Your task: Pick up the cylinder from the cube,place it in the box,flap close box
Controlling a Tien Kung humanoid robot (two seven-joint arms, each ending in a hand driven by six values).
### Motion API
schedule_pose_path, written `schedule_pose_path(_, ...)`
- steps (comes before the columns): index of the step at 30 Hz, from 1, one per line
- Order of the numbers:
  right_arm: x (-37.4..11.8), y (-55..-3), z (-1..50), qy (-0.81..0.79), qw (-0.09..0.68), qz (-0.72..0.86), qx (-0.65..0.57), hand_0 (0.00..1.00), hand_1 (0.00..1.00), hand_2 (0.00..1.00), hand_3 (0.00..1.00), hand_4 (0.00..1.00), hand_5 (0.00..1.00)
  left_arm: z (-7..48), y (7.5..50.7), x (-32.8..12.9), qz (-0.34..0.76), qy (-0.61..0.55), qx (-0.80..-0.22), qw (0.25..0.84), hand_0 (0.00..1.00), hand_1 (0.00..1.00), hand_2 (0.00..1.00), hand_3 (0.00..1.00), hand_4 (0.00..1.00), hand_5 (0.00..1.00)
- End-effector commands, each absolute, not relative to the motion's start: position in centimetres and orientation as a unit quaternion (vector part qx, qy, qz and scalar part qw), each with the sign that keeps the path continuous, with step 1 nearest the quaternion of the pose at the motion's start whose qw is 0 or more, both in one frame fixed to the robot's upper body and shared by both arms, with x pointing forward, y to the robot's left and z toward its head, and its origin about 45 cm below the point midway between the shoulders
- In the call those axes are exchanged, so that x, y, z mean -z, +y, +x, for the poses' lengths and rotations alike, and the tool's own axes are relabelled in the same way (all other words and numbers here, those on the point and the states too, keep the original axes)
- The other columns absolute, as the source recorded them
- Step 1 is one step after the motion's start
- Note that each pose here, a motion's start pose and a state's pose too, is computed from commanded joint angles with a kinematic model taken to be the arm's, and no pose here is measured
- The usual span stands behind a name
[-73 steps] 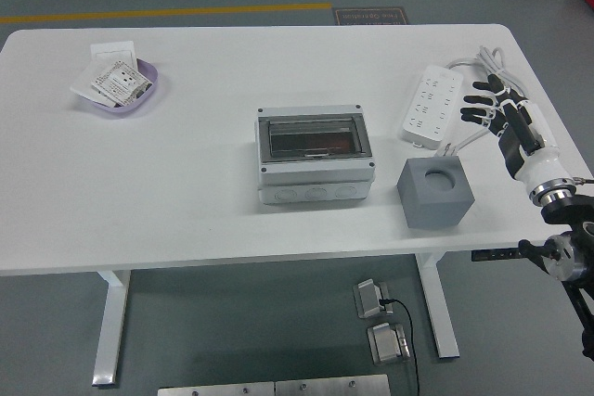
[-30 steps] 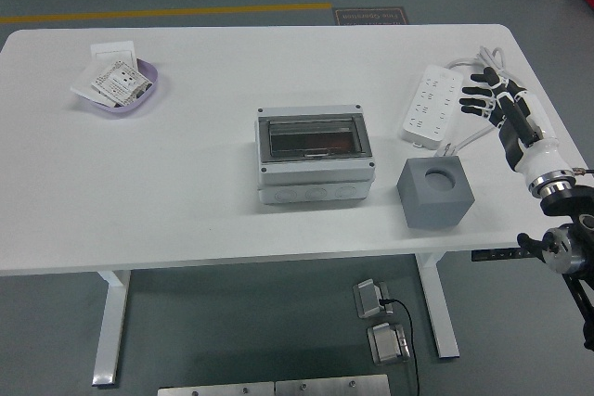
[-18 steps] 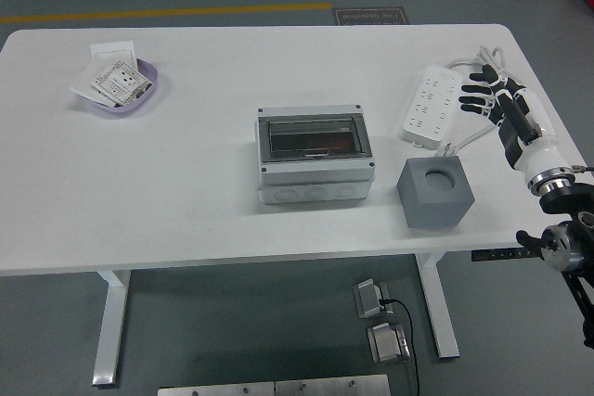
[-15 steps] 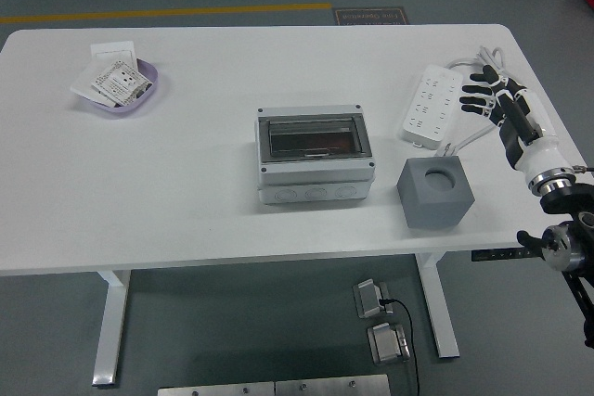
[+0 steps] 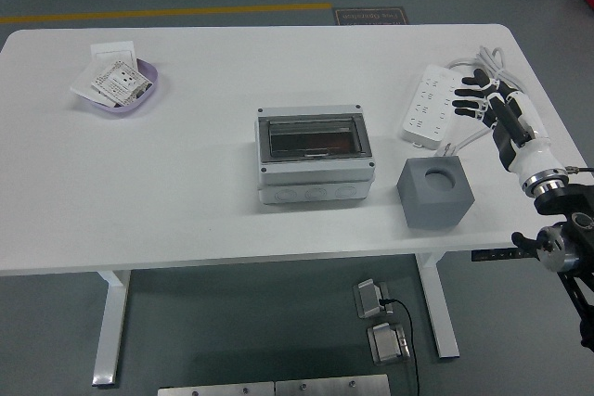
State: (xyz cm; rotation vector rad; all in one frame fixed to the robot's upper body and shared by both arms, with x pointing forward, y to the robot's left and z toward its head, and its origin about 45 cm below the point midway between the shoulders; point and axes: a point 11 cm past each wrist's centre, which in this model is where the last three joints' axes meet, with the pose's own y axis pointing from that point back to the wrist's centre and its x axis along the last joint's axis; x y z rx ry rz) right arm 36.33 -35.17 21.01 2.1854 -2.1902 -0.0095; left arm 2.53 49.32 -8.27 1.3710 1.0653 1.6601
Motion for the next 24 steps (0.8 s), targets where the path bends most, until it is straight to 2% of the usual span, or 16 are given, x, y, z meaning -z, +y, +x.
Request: schedule_pose_path(24,-21.18,-35.12,36.40,-0.703,0.029,0.710,-0.005,0.658,0.586,0.617,0.622,0.897,0.698,1.72,49.65,8.19,0.542,0.417,-0.640,0.349,0.635,0.654,0.609,0.642,0.621,0.155)
